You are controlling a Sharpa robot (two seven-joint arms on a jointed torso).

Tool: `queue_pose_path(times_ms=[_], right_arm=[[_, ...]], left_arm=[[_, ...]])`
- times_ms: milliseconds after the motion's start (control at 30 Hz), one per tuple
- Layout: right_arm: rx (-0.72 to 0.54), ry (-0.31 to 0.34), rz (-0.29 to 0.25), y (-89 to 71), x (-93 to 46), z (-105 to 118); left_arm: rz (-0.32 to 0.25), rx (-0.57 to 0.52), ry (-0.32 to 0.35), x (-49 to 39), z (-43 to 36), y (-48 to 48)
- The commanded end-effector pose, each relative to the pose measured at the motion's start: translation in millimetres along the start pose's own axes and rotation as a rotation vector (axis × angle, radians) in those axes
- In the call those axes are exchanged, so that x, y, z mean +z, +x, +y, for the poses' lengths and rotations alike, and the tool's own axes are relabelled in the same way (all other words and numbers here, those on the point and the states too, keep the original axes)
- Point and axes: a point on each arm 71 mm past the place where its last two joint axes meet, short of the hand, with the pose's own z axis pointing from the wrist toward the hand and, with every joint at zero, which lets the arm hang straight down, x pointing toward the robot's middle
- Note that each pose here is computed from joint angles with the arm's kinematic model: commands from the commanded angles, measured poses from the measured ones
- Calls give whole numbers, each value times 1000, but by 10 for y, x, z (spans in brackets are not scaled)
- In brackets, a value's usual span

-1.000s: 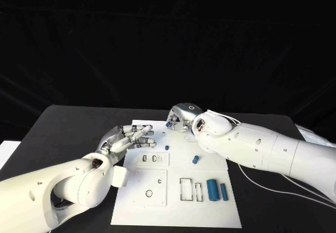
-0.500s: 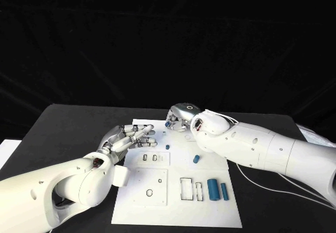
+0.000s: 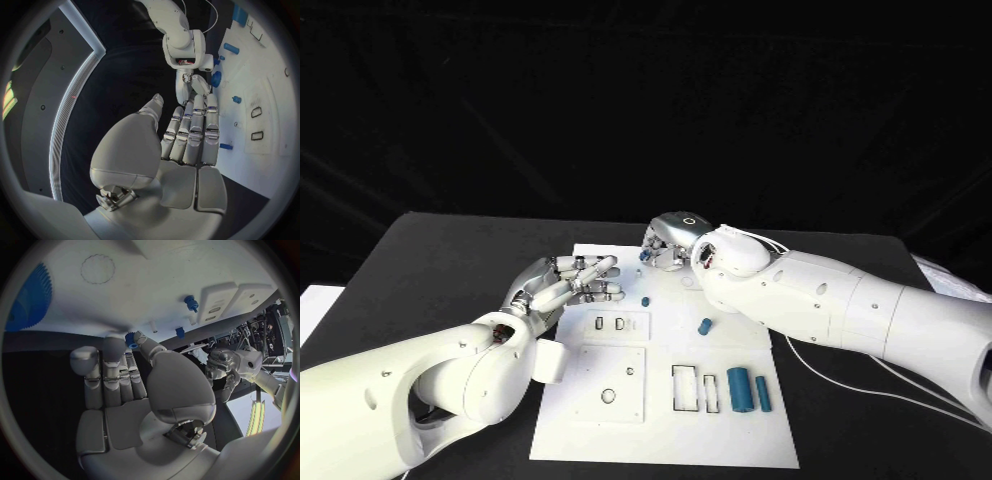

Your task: Assemble the parts on the task board

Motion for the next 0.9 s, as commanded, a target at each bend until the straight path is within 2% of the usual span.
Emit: queue_pose_path(times_ms=[33, 233, 367, 633, 733, 900], right_arm=[[-6, 6, 11, 25, 5, -5], [7, -2, -20, 2, -3, 3], [21, -14, -46, -37, -69, -4], [80, -2, -96, -233, -432, -227], [141, 32, -84, -299, -574, -358], [237, 114, -1, -334, -773, -609]], left_arm=[[21, -8, 4, 6, -11, 16], [17, -6, 3, 5, -14, 0], [16, -6, 3, 1, -16, -8], [8, -5, 0, -19, -22, -52], [7, -5, 1, -22, -23, -62], [5, -5, 3, -20, -22, -78]])
